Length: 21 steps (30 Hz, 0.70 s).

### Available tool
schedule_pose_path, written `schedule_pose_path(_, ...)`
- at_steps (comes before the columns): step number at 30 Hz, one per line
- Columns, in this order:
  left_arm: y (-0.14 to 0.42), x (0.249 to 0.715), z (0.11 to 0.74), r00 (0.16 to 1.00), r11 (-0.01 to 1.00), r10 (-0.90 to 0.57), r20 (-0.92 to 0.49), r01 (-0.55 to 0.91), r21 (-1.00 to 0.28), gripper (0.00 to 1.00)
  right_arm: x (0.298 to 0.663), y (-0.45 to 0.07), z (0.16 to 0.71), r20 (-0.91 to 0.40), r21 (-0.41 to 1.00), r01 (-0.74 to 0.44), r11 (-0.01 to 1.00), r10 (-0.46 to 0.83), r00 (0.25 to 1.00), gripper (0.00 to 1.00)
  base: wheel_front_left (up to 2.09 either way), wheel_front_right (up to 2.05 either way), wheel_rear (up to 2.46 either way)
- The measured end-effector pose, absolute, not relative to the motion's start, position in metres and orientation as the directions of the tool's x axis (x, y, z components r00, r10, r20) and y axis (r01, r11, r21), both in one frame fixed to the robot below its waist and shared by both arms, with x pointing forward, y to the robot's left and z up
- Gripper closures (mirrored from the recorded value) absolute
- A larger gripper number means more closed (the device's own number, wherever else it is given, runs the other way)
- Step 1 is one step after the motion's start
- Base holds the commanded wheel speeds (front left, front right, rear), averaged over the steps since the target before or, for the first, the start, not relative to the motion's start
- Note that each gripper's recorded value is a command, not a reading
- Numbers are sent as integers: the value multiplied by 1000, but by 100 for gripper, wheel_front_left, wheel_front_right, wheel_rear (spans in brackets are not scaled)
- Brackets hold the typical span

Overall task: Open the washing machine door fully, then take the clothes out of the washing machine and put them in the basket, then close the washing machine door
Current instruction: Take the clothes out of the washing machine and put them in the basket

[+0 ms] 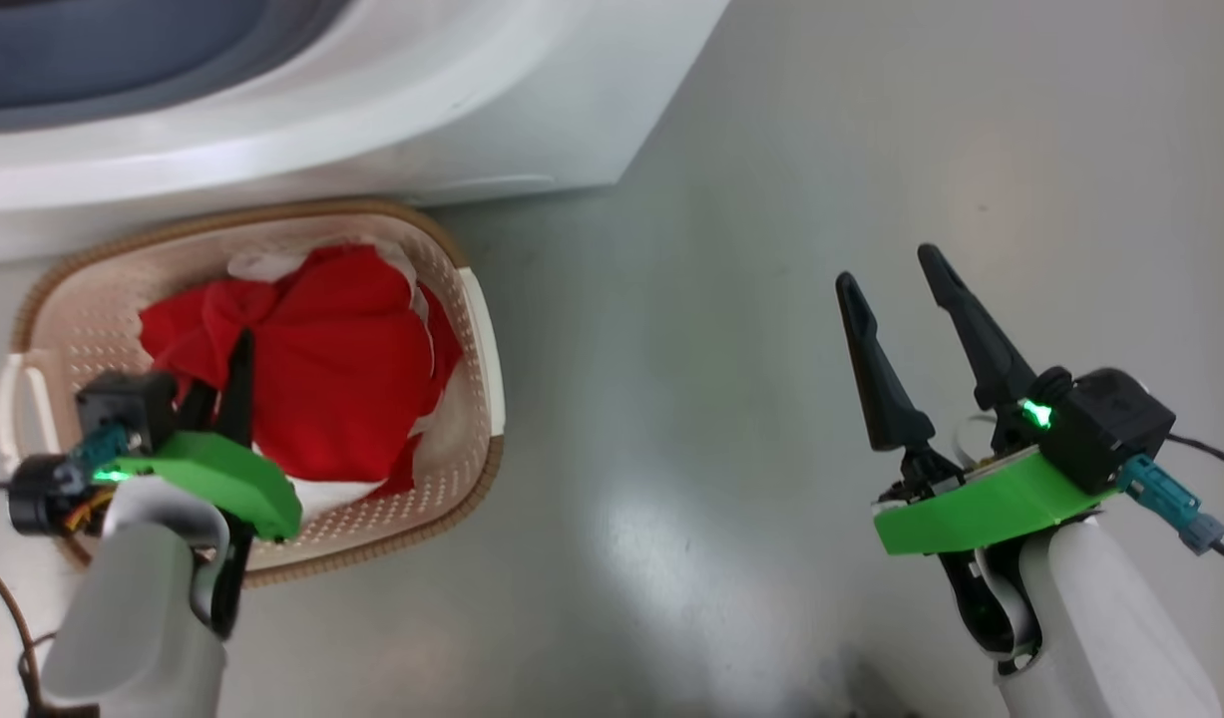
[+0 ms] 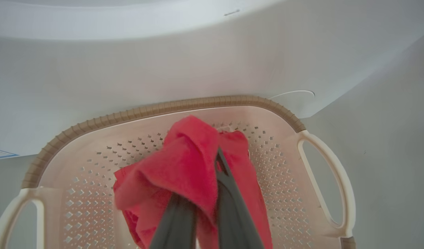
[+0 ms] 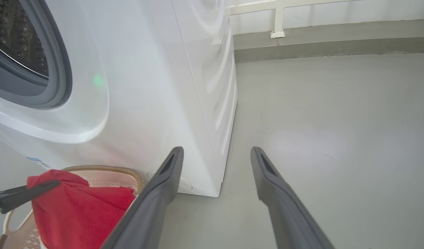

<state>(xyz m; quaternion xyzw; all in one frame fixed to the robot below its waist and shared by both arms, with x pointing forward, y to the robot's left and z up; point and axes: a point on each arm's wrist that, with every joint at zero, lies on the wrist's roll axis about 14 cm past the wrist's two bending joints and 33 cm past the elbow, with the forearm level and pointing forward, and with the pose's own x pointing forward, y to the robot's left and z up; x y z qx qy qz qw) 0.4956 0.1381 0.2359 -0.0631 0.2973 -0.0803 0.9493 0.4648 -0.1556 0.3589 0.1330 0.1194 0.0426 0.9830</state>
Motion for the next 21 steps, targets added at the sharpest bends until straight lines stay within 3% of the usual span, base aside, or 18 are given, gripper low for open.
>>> schedule_pose_path(13, 132, 493, 177, 706, 978, -204, -678, 122, -167, 100, 471, -158, 332, -268, 267, -41, 963, 115, 956, 0, 0, 0, 0)
schedule_pose_path(15, 131, 492, 174, 699, 978, -208, -684, 128, -167, 96, 470, -160, 331, -272, 264, -37, 964, 111, 956, 0, 0, 0, 0)
schedule_pose_path(19, 132, 496, 176, 705, 978, -202, -680, 111, -175, 53, 471, -160, 333, -268, 265, -39, 963, 112, 957, 0, 0, 0, 0)
schedule_pose_path(21, 134, 496, 178, 705, 979, -196, -681, 103, -176, 12, 472, -159, 335, -263, 266, -42, 963, 114, 958, 0, 0, 0, 0)
